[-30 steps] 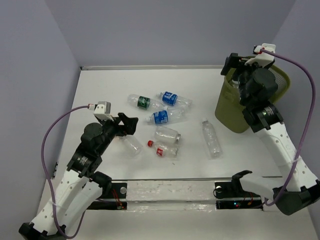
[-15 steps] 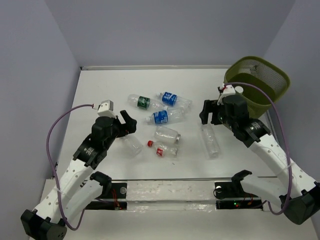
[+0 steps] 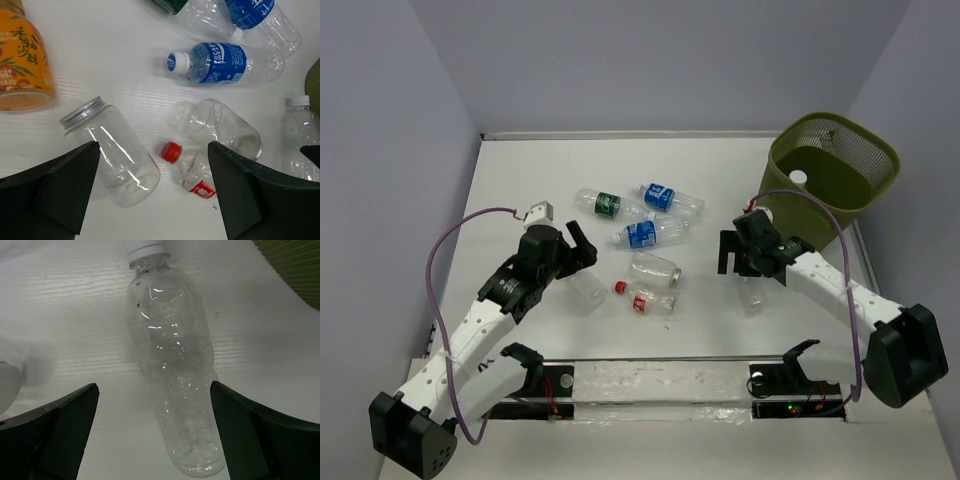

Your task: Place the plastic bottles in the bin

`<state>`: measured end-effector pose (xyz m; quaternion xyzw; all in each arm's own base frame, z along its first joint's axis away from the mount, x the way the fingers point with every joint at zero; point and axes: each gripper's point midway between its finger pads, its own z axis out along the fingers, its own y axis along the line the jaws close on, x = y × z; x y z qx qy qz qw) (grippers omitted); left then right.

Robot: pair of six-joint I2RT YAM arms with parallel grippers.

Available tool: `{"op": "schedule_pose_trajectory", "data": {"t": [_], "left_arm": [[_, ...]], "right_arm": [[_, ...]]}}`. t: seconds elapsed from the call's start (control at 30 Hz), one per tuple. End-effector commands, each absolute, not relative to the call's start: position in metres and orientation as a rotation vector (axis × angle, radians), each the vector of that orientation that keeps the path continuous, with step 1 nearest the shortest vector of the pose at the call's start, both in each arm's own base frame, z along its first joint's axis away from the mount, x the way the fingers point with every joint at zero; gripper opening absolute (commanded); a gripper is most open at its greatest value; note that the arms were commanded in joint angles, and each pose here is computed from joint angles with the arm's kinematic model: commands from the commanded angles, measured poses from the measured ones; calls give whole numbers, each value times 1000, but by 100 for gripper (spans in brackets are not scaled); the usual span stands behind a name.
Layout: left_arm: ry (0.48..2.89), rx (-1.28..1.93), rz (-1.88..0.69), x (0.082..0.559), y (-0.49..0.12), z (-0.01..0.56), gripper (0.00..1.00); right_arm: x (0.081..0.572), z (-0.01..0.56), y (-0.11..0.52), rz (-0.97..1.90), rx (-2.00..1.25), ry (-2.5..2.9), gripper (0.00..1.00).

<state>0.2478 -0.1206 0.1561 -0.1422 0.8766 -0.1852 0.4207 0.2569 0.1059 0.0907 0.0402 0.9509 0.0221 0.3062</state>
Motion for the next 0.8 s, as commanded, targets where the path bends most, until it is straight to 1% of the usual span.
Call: {"op": "schedule_pose_trajectory", "data": {"t": [0.0,0.07,0.1,0.17,0.2,0.27,0.3,0.37,0.4,0.53,0.67,0.7,0.77], "left_arm": [[2163,-404,-446,248,-113,157,99],[2184,-424,-401,244,-106,150,99],[2192,-441,-376,245,-103,145,99],[2198,-461,-360,245,-101,142,99],[2202,-487,-355,245,-100,138,99],[2204,-508,-364,246,-102,133,99],[2222,-526,-367,245,-103,125,99],[2233,-541,-369,245,-104,120,99],[2241,-562,-358,244,-103,114,99],[2226,-613,-371,247,-103,105,99],[2265,-647,-361,239,-102,85,99],[2275,-643,-360,239,-103,83,99],[2289,-641,-344,237,-103,80,99]], "right_arm": [[273,73,103,-22,180,2508,98],[275,68,103,-34,186,2514,96],[276,65,104,-32,184,2514,90],[277,63,107,-18,176,2521,81],[276,62,110,7,164,2528,73],[275,64,113,40,154,2521,62],[275,66,119,80,144,2517,49],[274,75,121,125,132,2487,35],[274,81,123,144,130,2470,29],[273,128,136,284,97,2342,26],[269,198,153,459,49,2170,25],[267,229,165,546,6,2102,25],[267,264,179,640,-53,2010,25]]}}
